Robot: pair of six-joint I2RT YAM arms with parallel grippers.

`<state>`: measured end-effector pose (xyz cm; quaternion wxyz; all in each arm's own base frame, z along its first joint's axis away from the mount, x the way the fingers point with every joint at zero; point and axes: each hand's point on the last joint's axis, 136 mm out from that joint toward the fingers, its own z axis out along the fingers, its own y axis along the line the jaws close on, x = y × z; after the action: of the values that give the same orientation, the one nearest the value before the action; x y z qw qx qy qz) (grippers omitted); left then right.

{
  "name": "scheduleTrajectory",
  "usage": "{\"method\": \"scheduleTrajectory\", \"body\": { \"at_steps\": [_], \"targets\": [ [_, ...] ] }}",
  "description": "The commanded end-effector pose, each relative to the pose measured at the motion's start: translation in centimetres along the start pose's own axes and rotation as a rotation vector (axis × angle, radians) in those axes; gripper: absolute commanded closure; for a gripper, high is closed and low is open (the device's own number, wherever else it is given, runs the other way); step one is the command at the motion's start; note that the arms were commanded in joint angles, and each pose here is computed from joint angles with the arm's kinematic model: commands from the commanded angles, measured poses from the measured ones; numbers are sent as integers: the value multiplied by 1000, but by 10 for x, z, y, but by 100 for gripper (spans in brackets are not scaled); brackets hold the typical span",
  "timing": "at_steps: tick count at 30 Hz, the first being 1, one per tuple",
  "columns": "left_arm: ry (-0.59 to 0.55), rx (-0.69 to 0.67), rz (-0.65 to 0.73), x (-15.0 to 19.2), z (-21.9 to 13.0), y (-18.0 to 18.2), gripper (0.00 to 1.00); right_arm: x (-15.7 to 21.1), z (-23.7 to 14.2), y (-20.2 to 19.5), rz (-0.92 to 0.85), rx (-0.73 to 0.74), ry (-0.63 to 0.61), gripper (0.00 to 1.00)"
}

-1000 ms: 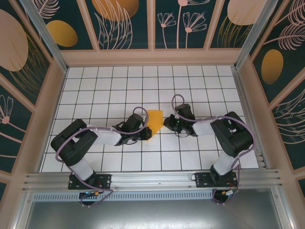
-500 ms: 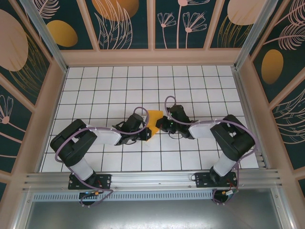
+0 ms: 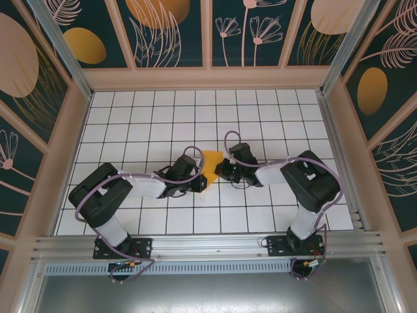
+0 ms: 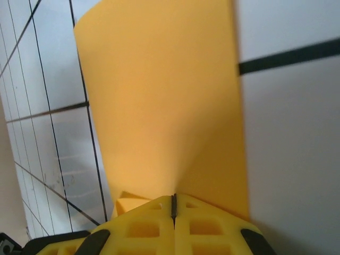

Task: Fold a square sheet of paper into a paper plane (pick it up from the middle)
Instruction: Third fold the triangle at the center of the table.

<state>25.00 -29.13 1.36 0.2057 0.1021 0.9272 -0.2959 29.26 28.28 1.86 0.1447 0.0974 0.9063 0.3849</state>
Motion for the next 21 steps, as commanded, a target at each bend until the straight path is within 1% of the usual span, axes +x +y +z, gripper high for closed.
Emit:
{"method": "scheduleTrajectory", "body": {
  "at_steps": [1, 2, 3, 5, 8, 10, 12, 16, 21],
  "targets": [
    [90, -119, -5, 27, -1, 30, 86, -19, -13, -29, 35, 58, -77, 100],
    [87, -118, -7, 26, -2, 30, 86, -19, -15, -26, 35, 43, -77, 99],
    [87, -117, -6, 27, -2, 30, 86, -31, -22, -24, 43, 22, -104, 99],
    [89, -118, -7, 27, -3, 30, 86, -39, -30, -5, -1, -20, -135, 98],
    [87, -114, -8, 27, -3, 29, 86, -40, -36, 22, -53, -92, -135, 98],
    [88, -113, -10, 27, -2, 30, 86, -26, -31, 37, -82, -127, -104, 98],
    [89, -110, -12, 27, -1, 29, 86, -14, -23, 44, -88, -140, -61, 98],
    [83, -104, -15, 25, -1, 27, 85, 7, -7, 46, -85, -137, -8, 99],
    [83, -104, -15, 25, -2, 27, 85, 21, 6, 32, -56, -111, 30, 100]
  ]
}}
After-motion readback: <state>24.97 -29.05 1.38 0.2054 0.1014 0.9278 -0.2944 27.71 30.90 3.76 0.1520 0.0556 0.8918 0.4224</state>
